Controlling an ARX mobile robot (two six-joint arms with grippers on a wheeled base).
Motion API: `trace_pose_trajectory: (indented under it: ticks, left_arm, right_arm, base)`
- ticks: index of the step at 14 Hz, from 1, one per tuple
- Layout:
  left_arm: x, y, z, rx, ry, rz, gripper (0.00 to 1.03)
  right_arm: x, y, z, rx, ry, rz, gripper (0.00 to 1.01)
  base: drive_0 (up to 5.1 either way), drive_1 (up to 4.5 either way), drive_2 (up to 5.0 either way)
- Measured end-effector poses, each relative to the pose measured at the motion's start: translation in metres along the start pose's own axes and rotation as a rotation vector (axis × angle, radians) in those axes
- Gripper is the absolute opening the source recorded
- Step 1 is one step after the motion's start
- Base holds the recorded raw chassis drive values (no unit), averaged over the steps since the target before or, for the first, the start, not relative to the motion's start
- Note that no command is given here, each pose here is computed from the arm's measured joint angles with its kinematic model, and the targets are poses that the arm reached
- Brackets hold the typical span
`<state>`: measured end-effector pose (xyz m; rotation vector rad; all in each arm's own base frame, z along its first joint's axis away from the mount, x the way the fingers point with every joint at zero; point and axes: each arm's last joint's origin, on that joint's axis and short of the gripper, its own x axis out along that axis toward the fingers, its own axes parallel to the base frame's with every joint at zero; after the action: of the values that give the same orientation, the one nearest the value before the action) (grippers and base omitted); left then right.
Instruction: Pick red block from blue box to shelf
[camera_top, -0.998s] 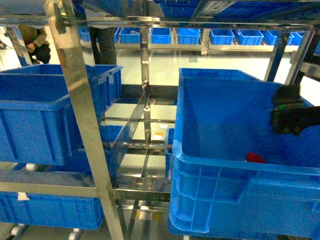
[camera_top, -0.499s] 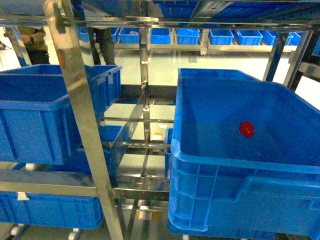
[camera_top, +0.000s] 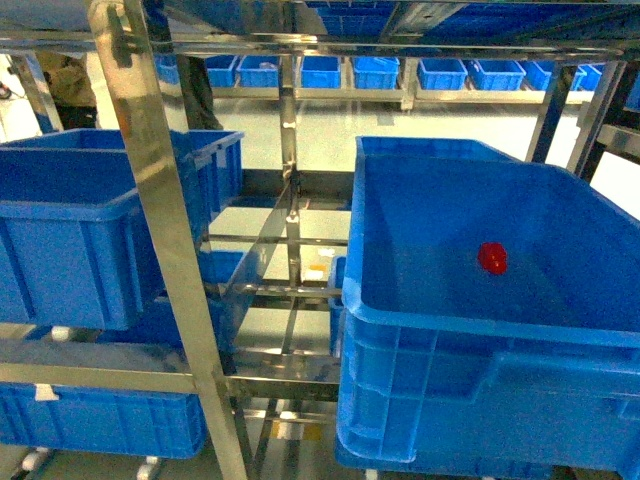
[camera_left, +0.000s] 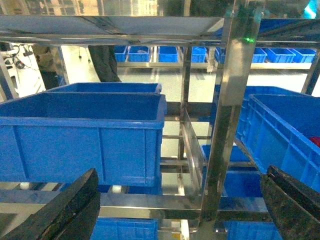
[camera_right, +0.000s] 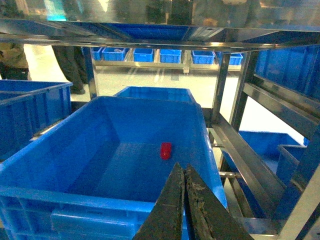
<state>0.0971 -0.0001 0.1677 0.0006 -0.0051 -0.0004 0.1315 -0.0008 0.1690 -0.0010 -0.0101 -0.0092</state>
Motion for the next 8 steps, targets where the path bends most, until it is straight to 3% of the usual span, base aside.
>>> trace_pose_trajectory:
  ticks: [8]
  left_arm:
    - [0.0,0.0,0.0,0.0,0.0,0.0,0.98]
  right_arm:
    - [-0.014,0.001,0.002,0.0,-0.003,0.006,0.02]
  base:
    - [0.0,0.0,0.0]
